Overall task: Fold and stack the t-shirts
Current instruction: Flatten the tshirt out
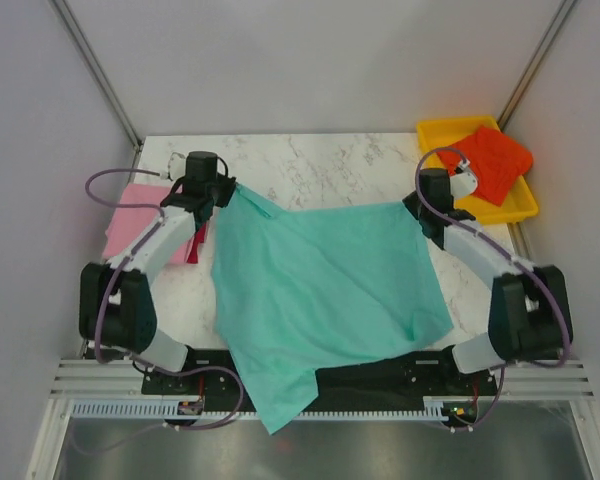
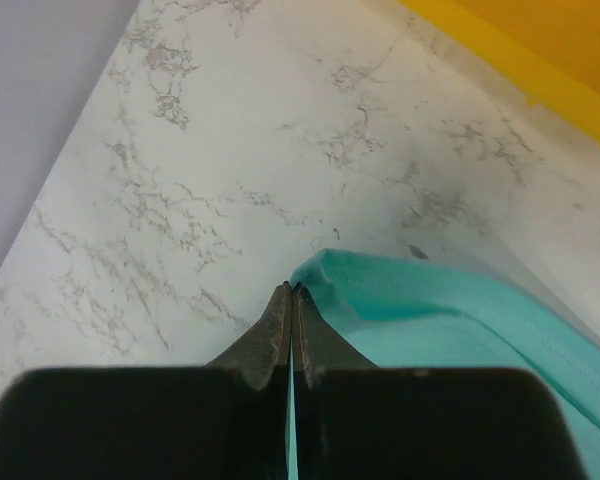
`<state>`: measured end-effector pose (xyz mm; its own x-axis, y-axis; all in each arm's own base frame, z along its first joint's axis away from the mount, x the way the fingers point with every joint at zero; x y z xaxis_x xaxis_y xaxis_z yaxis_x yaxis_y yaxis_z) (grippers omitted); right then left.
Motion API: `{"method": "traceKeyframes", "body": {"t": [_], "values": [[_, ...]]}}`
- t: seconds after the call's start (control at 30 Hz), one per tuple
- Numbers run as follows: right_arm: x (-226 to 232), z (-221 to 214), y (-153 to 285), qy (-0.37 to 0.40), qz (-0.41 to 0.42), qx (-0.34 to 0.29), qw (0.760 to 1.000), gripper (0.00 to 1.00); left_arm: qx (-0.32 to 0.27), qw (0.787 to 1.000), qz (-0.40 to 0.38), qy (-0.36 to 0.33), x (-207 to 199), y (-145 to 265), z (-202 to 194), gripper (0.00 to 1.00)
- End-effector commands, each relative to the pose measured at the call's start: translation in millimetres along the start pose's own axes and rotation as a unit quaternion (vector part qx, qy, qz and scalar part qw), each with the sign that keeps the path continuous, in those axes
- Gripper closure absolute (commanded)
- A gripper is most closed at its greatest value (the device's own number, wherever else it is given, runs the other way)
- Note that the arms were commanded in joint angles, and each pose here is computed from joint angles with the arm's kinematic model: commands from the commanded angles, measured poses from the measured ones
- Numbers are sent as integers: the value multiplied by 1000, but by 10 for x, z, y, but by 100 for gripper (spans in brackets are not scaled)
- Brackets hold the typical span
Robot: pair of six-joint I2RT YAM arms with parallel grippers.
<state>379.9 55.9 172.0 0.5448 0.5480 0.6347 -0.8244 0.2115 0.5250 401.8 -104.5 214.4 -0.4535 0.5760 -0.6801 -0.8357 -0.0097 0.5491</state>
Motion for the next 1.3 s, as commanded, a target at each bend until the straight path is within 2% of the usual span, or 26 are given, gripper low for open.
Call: {"method": "traceKeyframes", "body": {"t": [0.0, 0.03, 0.07, 0.1, 0.13, 0.17, 0.2, 0.23, 0.27, 0.3, 0.33, 0.37, 0.43, 0.53, 0.63, 0.67, 0.7, 0.73, 0.8, 0.83, 0.9, 1.07, 1.27], "values": [[541, 90, -542, -69, 70, -39, 994, 100, -112, 990, -53, 70, -481, -478, 614, 98], [626, 2, -846, -65, 61, -33, 995, 100, -98, 993, -25, 59, -364, -866, 530, 98], [675, -38, -998, -64, 60, -29, 996, 100, -92, 994, -24, 53, -386, -1067, 535, 98], [752, -49, -1135, -66, 66, -29, 995, 100, -109, 991, -53, 57, -667, -1155, 761, 98], [840, -107, -1394, -62, 70, -27, 995, 100, -91, 995, -26, 42, -482, -1588, 610, 98], [928, -57, -1518, -65, 86, -35, 994, 88, -74, 995, -44, 41, -559, -1734, 616, 82], [1194, 28, -1570, -66, 125, -35, 989, 72, -89, 991, -95, 45, -898, -1757, 939, 67], [1231, 55, -1662, -45, 136, -41, 989, 56, -74, 991, -108, 27, -931, -1902, 965, 56], [1201, 49, -1792, -39, 135, -44, 989, 28, -48, 994, -92, 24, -798, -2175, 867, 46], [1271, 102, -1803, -34, 147, -53, 987, 14, -55, 993, -106, 20, -996, -2108, 1045, 28], [1340, 189, -1798, -27, 152, -66, 986, 8, -62, 992, -107, -5, -1008, -2120, 1069, 18], [1365, 237, -1773, -9, 155, -75, 985, 8, -75, 991, -110, -16, -1074, -2055, 1119, 1], [1349, 268, -1731, 2, 152, -78, 985, 13, -77, 991, -100, -36, -1034, -2001, 1078, 0], [1303, 333, -1483, 2, 152, -77, 985, 32, -67, 993, -91, -38, -971, -1775, 1044, 0], [1093, 247, -1299, 14, 137, -53, 989, 43, -48, 994, -87, -46, -919, -1442, 913, 0], [1133, 335, -1130, 15, 141, -55, 988, 49, -46, 994, -85, -53, -895, -1342, 881, 0], [1027, 297, -1075, 29, 119, -41, 992, 53, -33, 995, -66, -62, -742, -1276, 721, 1], [1003, 322, -951, 35, 118, -36, 992, 53, -45, 994, -80, -63, -843, -984, 786, 2], [887, 253, -870, 60, 97, -8, 993, 52, -32, 996, -55, -63, -624, -820, 611, 2], [860, 257, -827, 76, 94, -4, 993, 51, -37, 996, -66, -56, -671, -614, 653, 3], [716, 194, -827, 90, 76, 4, 993, 51, -5, 998, -31, -52, -402, -559, 475, 5], [485, 40, -1043, 122, 39, 15, 992, 54, 36, 999, -3, -37, -68, -363, 200, 8], [403, -118, -1317, 129, 26, 31, 991, 55, 76, 995, 37, -47, 386, -231, -142, 6]]}}
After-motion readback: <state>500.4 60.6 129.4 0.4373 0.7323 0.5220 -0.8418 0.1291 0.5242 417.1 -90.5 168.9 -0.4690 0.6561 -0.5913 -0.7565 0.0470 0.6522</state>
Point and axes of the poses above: each gripper's point midway between its finger pads, its own y axis back along the fingers, its own x axis along the line the jaws close on, z = x × y, the point moved 4 cm from there along y, back along the fingers, and after that the axes turned 7 degrees about -y, right-handed, at the moved point
